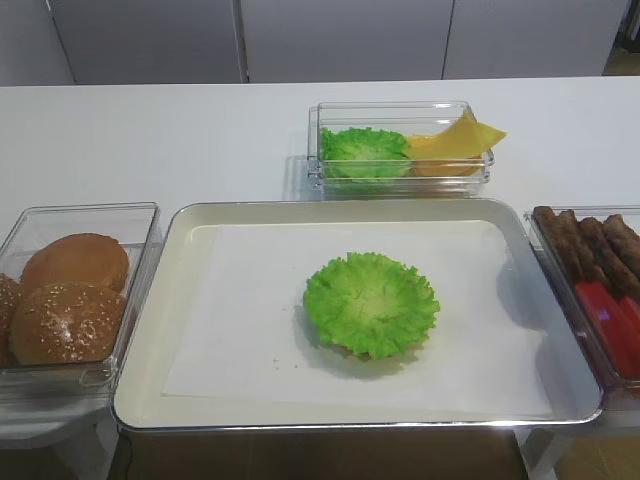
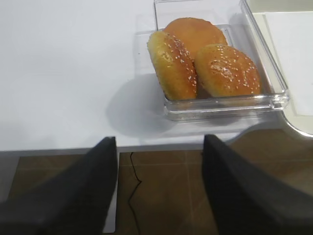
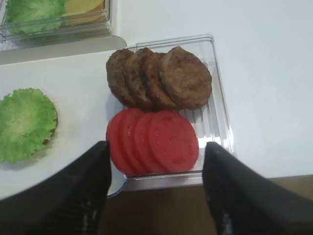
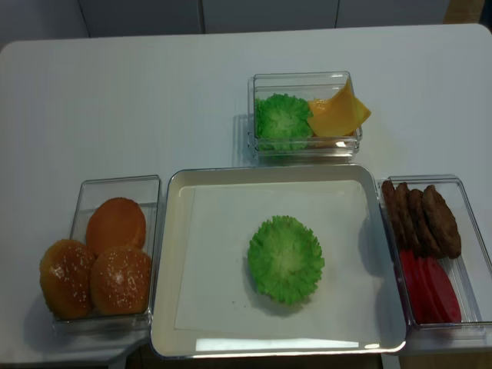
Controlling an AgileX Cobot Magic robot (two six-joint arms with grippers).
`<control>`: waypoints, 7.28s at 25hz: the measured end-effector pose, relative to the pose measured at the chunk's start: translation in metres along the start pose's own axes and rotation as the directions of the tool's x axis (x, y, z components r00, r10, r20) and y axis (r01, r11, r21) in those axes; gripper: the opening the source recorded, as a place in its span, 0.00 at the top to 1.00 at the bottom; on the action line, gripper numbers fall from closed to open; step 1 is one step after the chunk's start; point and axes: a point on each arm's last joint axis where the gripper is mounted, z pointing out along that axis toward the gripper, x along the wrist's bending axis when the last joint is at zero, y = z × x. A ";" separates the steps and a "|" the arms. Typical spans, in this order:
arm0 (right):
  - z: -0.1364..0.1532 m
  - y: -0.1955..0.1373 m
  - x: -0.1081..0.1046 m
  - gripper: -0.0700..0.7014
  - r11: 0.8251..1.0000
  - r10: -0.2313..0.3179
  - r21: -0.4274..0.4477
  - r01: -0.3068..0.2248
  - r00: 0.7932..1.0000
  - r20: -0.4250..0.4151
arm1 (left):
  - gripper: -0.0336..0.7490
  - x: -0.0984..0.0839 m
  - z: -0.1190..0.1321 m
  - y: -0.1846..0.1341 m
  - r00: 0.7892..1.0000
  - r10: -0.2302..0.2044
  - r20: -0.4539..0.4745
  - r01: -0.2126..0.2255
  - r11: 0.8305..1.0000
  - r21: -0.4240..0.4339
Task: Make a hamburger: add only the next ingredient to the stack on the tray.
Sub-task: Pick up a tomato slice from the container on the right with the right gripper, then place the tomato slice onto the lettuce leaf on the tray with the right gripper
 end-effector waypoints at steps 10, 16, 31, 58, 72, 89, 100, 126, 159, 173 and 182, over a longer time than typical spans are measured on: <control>0.018 0.050 0.015 0.34 0.992 -0.028 0.121 0.031 0.999 -0.031 | 0.43 0.000 0.000 0.000 1.000 0.000 0.000 0.000 1.000 0.000; 0.043 0.057 0.029 0.34 0.964 -0.069 0.252 0.081 0.996 -0.054 | 0.43 0.000 0.000 0.000 1.000 0.000 0.000 0.000 1.000 0.000; 0.124 0.030 0.096 0.38 0.801 -0.394 0.515 0.306 0.916 0.069 | 0.43 0.000 0.000 0.000 1.000 0.000 0.000 0.000 1.000 0.000; 0.165 0.004 0.094 0.53 0.720 -0.489 0.626 0.298 0.858 0.154 | 0.43 0.000 0.000 0.000 1.000 0.000 0.000 0.000 1.000 0.000; 0.165 0.006 0.093 0.73 0.725 -0.505 0.614 0.311 0.846 0.168 | 0.43 0.000 0.000 0.000 1.000 0.000 0.000 0.000 1.000 0.000; 0.166 0.005 0.093 0.83 0.726 -0.504 0.614 0.310 0.847 0.168 | 0.43 0.000 0.000 0.000 1.000 0.000 0.000 0.000 1.000 0.000; 0.134 0.023 0.091 0.83 0.806 -0.435 0.504 0.310 0.888 0.149 | 0.43 0.000 0.000 0.000 1.000 0.000 0.000 0.000 1.000 0.000; 0.094 0.074 0.146 0.83 0.821 -0.491 0.318 0.475 0.870 -0.032 | 0.43 0.000 0.000 0.000 1.000 0.000 0.000 0.000 1.000 0.000; 0.191 0.034 0.200 0.83 0.652 -0.638 0.424 0.628 0.757 -0.139 | 0.43 0.000 0.000 0.000 1.000 0.000 0.000 0.000 1.000 0.000; 0.197 0.027 0.204 0.73 0.644 -0.618 0.455 0.615 0.769 -0.166 | 0.43 0.000 0.000 0.000 1.000 0.000 0.000 0.000 1.000 0.000; 0.195 0.023 0.205 0.41 0.648 -0.581 0.480 0.592 0.791 -0.191 | 0.43 0.000 0.000 0.000 1.000 0.000 0.000 0.000 1.000 0.000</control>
